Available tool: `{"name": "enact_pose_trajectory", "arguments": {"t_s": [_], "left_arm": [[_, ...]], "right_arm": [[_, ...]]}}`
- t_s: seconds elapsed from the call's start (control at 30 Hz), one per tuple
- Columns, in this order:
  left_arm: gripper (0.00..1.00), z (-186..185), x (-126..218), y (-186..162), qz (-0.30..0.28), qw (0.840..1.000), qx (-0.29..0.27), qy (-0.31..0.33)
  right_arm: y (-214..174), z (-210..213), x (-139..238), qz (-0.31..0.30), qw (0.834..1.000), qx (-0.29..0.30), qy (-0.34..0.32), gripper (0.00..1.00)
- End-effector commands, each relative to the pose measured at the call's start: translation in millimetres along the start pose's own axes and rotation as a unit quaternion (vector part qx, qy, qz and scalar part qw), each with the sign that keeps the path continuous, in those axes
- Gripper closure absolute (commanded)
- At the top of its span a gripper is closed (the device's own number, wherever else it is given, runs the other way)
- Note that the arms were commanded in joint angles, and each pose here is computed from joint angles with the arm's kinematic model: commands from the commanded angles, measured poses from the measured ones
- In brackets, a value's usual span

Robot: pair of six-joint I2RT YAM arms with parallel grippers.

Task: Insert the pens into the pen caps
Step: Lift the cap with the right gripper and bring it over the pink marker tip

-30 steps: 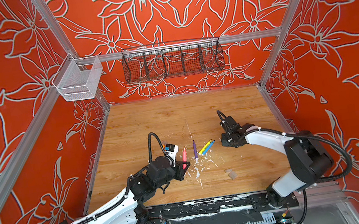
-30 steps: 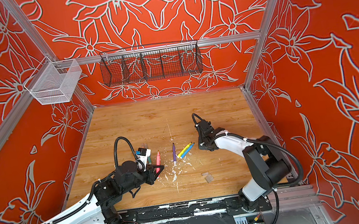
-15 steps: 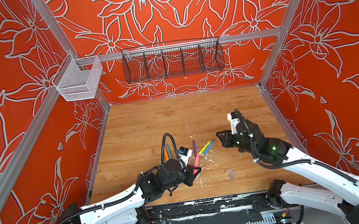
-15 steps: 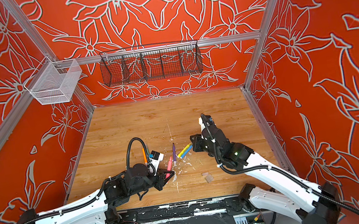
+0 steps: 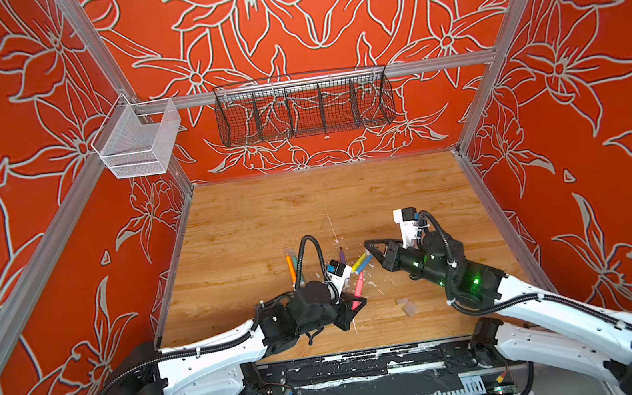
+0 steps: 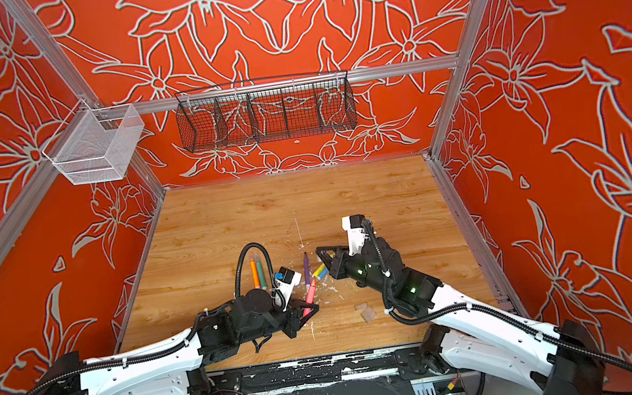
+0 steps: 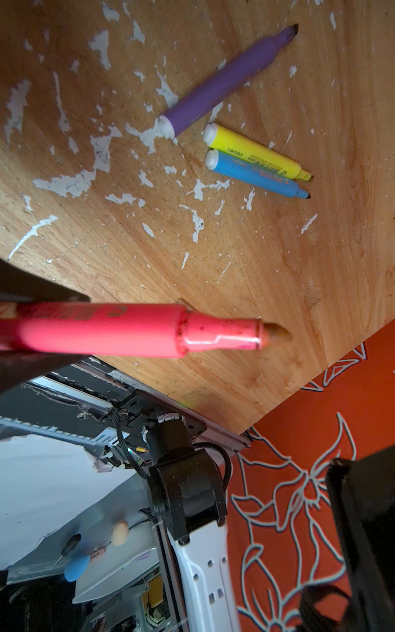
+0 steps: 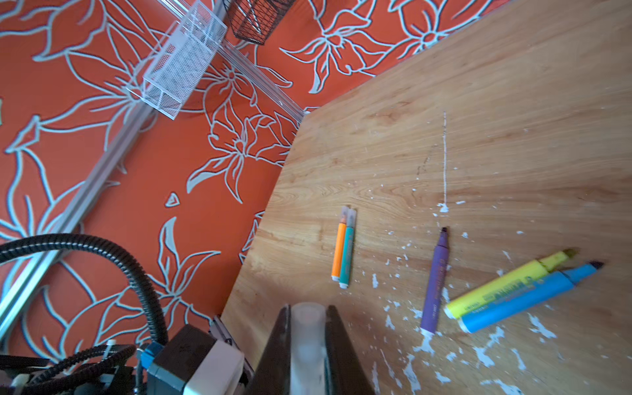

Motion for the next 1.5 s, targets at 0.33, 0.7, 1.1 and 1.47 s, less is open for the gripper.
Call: {"name": "enact_pose_trajectory", "arguments": {"t_s": [0.33, 0.7, 1.1, 1.47], "left_arm": [[1.0, -11, 3, 17, -0.031, 0.999, -0.01, -0.017], [1.0, -6, 11, 18, -0.042, 0.999, 0.002, 0.002], [1.0, 1, 7, 20, -0.039, 0.999, 0.013, 0.032], [1.0, 1, 14, 30, -0.068, 0.997, 0.022, 0.041]], "right_arm": [[-3, 5, -14, -0.017, 0.998, -0.032, 0.056, 1.0], [-16, 1, -17, -0.008, 0.998, -0.028, 0.047, 1.0], [-33, 4, -9, 0.004, 0.998, -0.024, 0.062, 1.0], [-48, 2, -7, 0.012, 0.997, -0.026, 0.069, 1.0]]}}
Point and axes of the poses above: each gripper's point midway between its finger pads, its own x axis back along the fingers, its own z axis along the line the jaws close on, y = z × x, the point moved 5 cm from there along x, back along the fingers, and after that the axes turned 11 degrees about -x, right-handed, at the moved point
